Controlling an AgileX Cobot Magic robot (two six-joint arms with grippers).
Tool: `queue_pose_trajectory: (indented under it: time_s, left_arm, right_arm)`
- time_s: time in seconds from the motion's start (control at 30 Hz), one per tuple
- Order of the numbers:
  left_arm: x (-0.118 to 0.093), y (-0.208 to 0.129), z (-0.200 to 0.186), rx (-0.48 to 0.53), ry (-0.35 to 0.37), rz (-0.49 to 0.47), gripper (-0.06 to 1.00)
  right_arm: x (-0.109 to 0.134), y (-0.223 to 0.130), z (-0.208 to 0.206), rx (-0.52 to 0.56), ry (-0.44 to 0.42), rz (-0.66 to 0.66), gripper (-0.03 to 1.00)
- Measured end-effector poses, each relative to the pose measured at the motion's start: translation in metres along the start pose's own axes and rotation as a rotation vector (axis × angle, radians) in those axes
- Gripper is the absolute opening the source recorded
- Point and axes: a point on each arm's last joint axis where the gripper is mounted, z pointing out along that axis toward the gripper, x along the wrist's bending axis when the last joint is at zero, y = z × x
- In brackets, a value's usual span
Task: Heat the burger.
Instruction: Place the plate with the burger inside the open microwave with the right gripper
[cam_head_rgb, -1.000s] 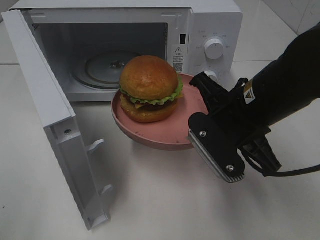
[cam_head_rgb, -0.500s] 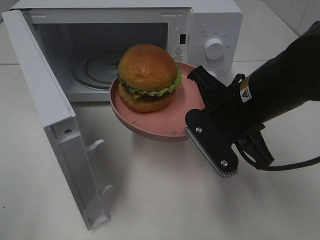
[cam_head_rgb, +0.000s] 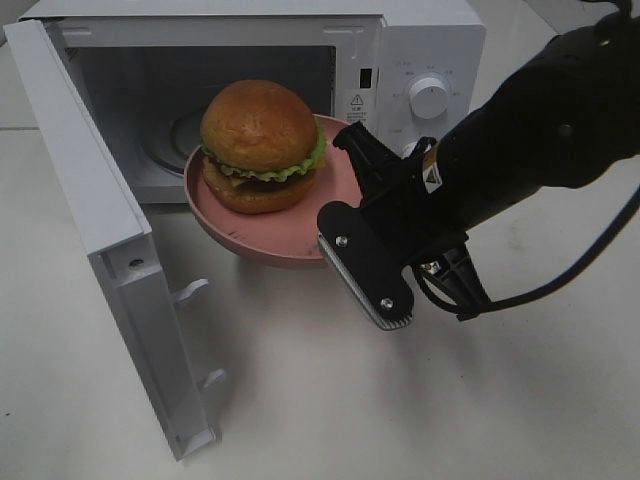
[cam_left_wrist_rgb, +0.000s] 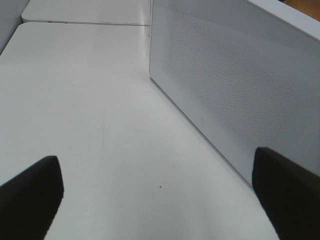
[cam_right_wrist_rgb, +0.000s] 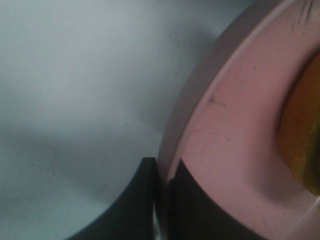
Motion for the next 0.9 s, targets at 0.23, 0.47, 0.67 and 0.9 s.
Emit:
queue_pose_trajectory:
  time_s: [0.23, 0.47, 0.67, 0.9]
  left_arm:
    - [0.000, 0.000, 0.000, 0.000, 0.000, 0.000, 0.97]
    - [0.000, 0.000, 0.000, 0.000, 0.001, 0.001, 0.97]
    - [0.000, 0.000, 0.000, 0.000, 0.001, 0.001, 0.97]
    - [0.000, 0.000, 0.000, 0.000, 0.001, 0.001, 0.97]
  right_arm:
    - [-0.013, 0.002, 0.017, 0.003, 0.041, -0.002, 0.04]
    - [-0.034, 0.002, 0.030, 0.011, 0.064, 0.010, 0.04]
    - [-0.046, 0.002, 0.040, 0.018, 0.087, 0.037, 0.04]
    - [-0.058, 0.003, 0.052, 0.020, 0.085, 0.051, 0.04]
